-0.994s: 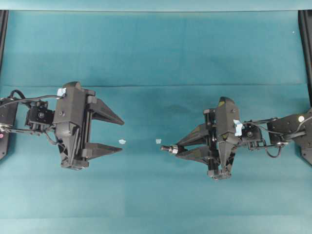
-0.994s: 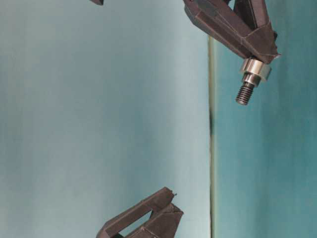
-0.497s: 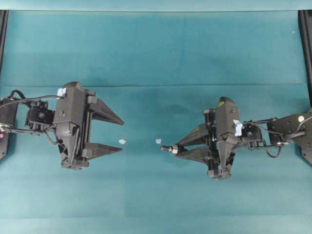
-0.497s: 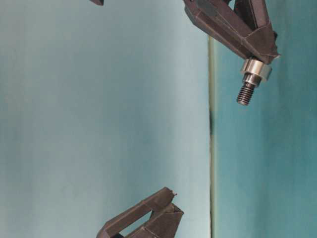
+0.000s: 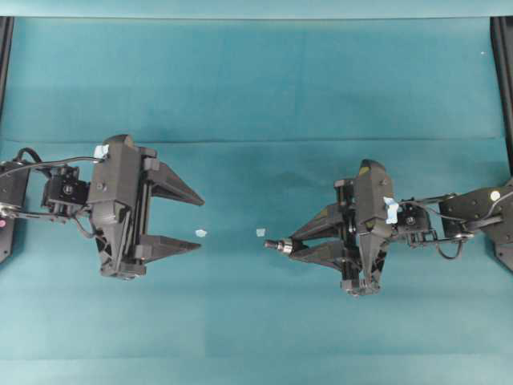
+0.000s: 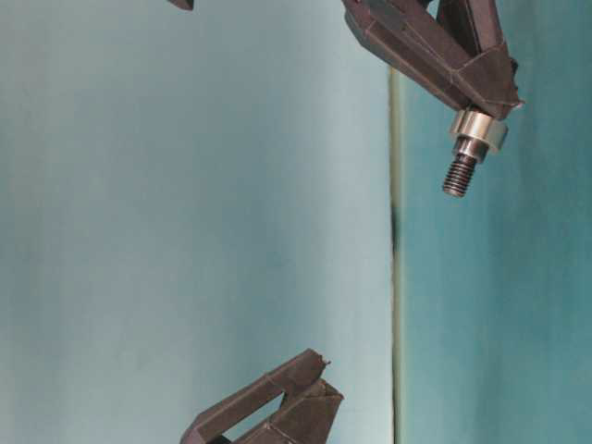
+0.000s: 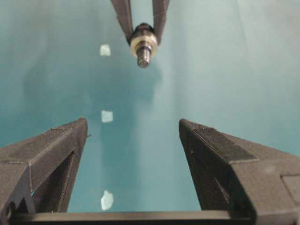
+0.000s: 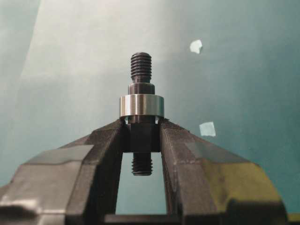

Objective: Insert the washer onto the shaft with both hands.

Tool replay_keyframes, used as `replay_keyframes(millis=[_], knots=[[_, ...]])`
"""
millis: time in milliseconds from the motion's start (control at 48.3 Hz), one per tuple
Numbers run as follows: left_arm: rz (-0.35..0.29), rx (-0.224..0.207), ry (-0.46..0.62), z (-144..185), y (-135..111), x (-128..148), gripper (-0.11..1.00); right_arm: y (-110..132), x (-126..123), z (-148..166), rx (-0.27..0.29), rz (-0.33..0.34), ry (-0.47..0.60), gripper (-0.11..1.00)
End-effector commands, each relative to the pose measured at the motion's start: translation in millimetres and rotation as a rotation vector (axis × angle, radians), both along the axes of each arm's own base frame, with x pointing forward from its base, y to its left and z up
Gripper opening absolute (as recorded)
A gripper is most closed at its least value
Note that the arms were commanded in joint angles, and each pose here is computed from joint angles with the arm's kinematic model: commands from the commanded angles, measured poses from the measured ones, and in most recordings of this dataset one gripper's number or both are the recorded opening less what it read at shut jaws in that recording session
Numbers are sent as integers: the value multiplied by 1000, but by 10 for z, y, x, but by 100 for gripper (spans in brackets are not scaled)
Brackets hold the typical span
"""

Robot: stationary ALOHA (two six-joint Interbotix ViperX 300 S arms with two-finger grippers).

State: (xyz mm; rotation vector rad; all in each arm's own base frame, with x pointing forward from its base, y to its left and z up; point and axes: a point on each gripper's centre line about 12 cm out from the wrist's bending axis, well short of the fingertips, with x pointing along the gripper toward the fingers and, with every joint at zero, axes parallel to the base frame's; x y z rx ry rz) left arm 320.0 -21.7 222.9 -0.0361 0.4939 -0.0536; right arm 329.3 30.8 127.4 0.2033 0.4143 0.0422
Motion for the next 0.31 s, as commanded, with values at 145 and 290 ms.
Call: replay_keyframes(millis=[145, 290], knots=[[-2, -2, -23, 70, -7, 26, 85, 10, 52, 79, 3, 2, -31, 0], [-2, -2, -24, 76, -7, 29, 85, 10, 52, 79, 3, 2, -31, 0]])
